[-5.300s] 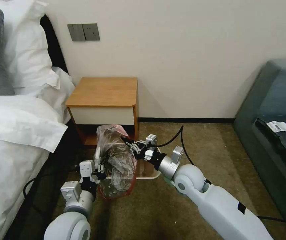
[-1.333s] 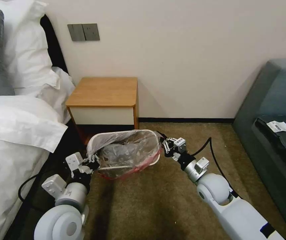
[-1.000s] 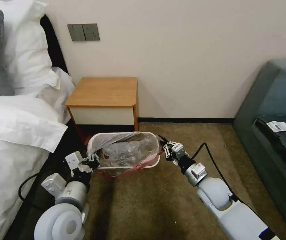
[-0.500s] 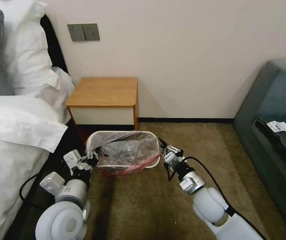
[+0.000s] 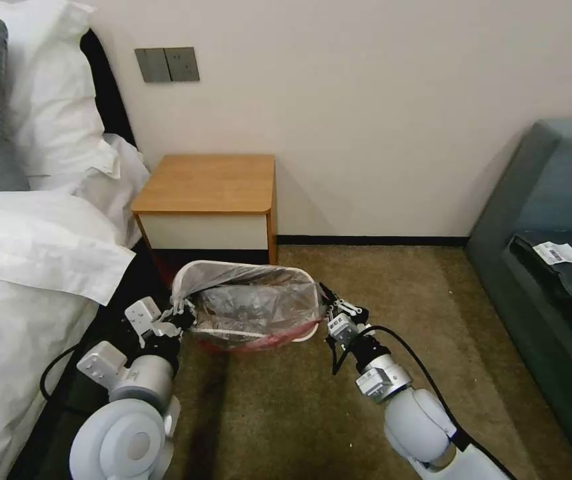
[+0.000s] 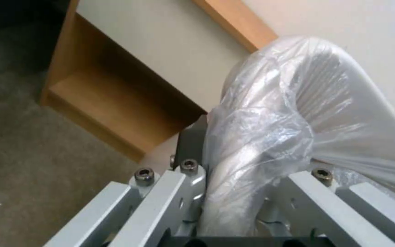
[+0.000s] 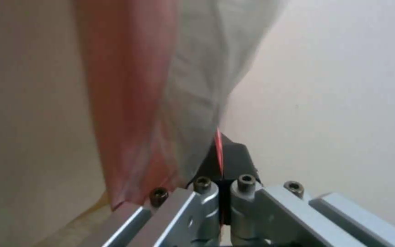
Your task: Pick up the garbage bag from the table and place it over the trash can.
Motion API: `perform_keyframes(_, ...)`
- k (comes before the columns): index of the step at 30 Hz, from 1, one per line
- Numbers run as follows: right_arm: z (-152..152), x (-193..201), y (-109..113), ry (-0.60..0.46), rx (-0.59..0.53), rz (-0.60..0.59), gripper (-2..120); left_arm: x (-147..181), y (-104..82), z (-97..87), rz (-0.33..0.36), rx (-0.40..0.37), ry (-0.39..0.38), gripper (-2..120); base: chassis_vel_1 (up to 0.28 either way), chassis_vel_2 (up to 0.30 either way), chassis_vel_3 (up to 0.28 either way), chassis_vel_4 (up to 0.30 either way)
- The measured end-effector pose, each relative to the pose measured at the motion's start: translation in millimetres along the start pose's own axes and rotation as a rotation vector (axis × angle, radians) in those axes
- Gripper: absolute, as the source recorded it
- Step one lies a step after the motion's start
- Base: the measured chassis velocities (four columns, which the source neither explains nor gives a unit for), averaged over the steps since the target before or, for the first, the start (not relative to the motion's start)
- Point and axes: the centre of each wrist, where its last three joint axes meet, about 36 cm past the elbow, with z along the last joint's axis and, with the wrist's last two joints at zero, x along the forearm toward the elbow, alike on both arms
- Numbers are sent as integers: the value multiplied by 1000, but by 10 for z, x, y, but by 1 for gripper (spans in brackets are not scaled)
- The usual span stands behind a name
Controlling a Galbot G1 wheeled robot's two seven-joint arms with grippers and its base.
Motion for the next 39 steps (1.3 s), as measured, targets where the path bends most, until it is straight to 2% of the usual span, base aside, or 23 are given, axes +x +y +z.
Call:
perform_keyframes(11,195,-77,117,21,75,7,0,53,-46,-43,30,77,31,10,0,0,0,0)
perform_keyframes(18,145,-69,177,4,138,42,0,40,-63,-56,38,128,41,10,0,0,0,0)
perform_keyframes(21,166,-108,238,11,146,59,0,44,-67,-44,52,188,74,11,0,0,0,0)
perform_keyframes(25,229,-144,301,20,159,75,0,70,-74,-35,60,227,99,12,0,0,0,0)
perform_keyframes(32,204,-111,317,23,146,88,0,-4,4,-4,28,219,95,13,0,0,0,0)
perform_keyframes(39,41,-31,247,12,108,113,0,-262,63,15,26,242,87,13,0,0,0,0)
